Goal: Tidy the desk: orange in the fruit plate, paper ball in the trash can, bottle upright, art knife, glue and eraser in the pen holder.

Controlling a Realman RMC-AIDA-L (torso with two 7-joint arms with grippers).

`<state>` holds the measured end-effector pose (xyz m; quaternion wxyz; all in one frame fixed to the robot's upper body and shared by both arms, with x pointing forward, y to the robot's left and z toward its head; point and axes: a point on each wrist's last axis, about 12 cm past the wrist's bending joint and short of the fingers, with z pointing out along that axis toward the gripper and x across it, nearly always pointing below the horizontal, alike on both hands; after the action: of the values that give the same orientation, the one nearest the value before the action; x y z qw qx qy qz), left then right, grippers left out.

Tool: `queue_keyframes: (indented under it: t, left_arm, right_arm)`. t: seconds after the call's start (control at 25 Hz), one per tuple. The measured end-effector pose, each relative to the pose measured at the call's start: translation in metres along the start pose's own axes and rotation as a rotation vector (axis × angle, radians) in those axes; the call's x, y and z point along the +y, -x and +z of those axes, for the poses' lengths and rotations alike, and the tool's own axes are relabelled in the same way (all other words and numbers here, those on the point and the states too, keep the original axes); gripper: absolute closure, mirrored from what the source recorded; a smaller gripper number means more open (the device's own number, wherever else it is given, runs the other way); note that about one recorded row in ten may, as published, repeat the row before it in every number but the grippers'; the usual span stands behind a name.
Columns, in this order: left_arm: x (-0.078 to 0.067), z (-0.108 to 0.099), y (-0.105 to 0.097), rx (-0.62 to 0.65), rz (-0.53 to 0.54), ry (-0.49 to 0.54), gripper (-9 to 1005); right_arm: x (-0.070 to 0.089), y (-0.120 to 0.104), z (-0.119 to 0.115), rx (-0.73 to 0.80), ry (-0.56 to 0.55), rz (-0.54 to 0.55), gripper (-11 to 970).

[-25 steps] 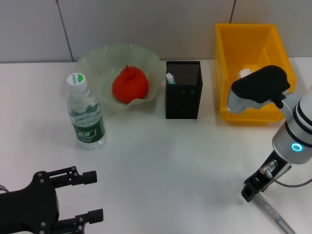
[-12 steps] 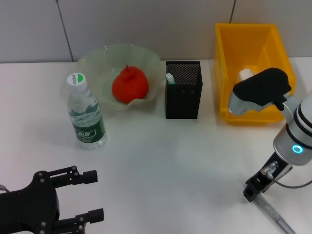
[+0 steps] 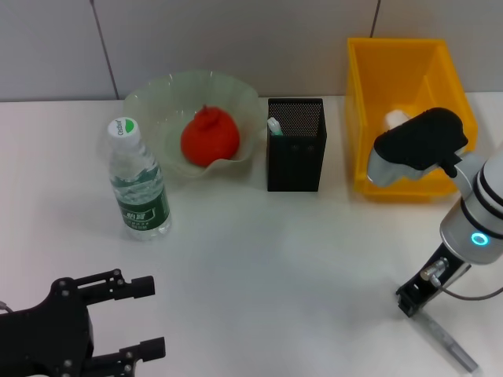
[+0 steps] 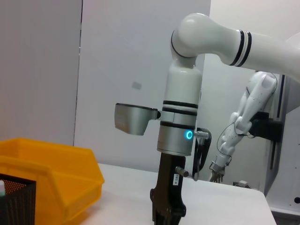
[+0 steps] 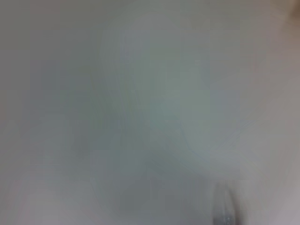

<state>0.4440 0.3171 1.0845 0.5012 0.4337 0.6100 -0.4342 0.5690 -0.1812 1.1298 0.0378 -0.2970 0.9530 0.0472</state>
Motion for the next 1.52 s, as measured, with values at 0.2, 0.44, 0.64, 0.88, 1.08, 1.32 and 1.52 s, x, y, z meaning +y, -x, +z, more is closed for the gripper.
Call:
queue_keyframes:
  t: [0.2,0.44,0.64,0.88,1.08,1.32,1.52]
  left_arm:
    - [-0.001,-0.003,0.0,-0.014,-0.002,0.008,298]
    - [-0.001,-0.004,0.001,-0.024,-0.001,0.019,298]
    - [-0.001,-0.003,0.0,-0.024,-0.004,0.023,298]
    - [0.0,-0.003,0.0,-0.029,-0.011,0.039,298]
    - [0.0,-0.004,0.0,-0.032,-0.015,0.051,298]
    - [0.001,-0.002,0.0,-0.045,-0.014,0.061,298]
    - [0.002,-0.002,0.001,-0.049,-0.011,0.064,298]
  right_arm:
    - [-0.001,0.004,-0.024,-0.109,-0.013,-0.024,819]
    - [-0.01,0.011,-0.064,-0.313,-0.041,-0.027,820]
    - [-0.011,0.024,-0.093,-0.52,-0.114,-0.072,820]
    - [-0.008,0.043,-0.107,-0.755,-0.156,-0.155,820]
    - [-0.01,0.049,-0.107,-0.955,-0.123,-0.21,821]
    - [-0.021,0.049,-0.091,-1.153,-0.069,-0.244,821]
    - [-0.028,0.05,-0.071,-1.232,-0.069,-0.287,821]
